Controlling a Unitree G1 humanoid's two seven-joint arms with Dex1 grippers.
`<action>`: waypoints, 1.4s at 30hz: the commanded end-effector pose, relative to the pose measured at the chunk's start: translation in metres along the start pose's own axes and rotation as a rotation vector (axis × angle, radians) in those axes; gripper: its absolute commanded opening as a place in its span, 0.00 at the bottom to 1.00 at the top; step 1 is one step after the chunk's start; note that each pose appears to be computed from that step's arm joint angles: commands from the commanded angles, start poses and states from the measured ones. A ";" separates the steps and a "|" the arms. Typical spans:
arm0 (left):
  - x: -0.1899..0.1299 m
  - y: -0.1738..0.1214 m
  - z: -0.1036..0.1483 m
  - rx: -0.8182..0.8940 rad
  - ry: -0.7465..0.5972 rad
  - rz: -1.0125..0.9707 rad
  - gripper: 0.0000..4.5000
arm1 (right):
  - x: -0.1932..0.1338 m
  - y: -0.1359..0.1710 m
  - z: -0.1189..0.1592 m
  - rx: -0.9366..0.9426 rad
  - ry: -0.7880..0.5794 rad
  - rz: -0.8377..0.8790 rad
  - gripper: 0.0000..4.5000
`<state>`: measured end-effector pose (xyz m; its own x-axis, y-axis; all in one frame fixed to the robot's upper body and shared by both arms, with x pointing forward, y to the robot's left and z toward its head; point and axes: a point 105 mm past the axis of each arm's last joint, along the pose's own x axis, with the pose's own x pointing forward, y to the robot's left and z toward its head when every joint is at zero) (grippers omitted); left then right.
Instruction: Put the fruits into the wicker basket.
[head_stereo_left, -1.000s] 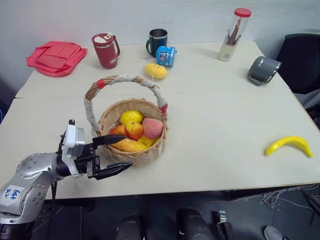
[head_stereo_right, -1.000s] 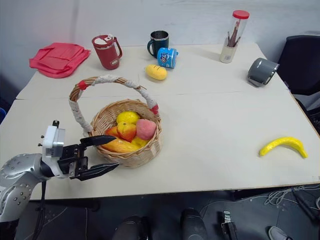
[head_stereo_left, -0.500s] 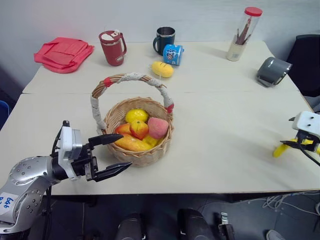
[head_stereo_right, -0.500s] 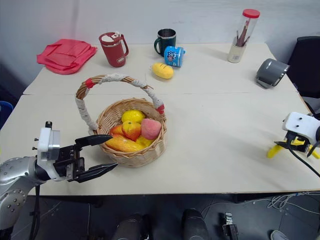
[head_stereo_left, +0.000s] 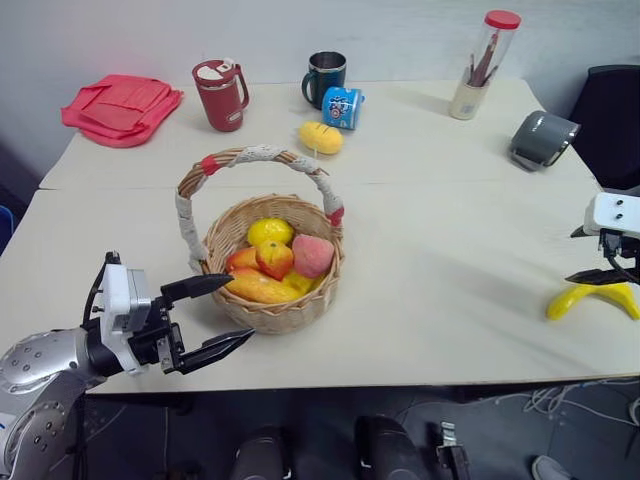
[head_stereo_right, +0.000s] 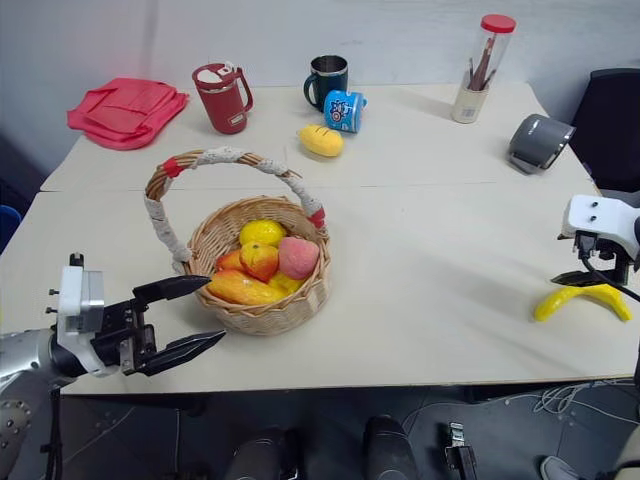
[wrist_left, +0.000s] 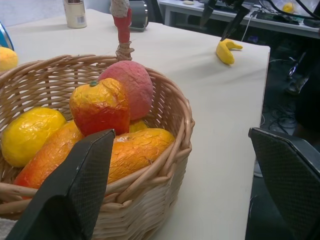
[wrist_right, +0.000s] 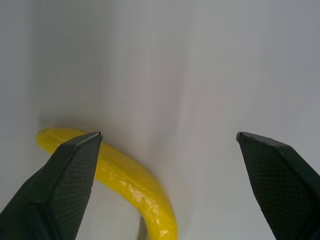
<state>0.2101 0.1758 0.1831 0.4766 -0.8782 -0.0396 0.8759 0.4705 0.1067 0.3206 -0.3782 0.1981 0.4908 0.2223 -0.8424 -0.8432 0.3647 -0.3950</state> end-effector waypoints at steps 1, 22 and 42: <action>0.002 -0.005 0.007 0.038 -0.026 -0.011 1.00 | -0.012 0.008 -0.018 0.005 0.081 0.037 0.99; 0.000 0.001 0.008 0.047 -0.045 0.043 1.00 | 0.047 0.022 0.007 -0.104 0.050 0.179 0.19; -0.050 -0.007 -0.017 -0.074 -0.010 0.278 1.00 | -0.067 0.168 0.321 -0.289 -1.429 0.831 0.10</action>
<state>0.1832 0.2181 0.1587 0.6983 -0.7149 -0.0363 0.7155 0.6986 0.0072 0.2178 -0.0425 0.2938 -0.4613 0.8849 0.0645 -0.8800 -0.4471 -0.1605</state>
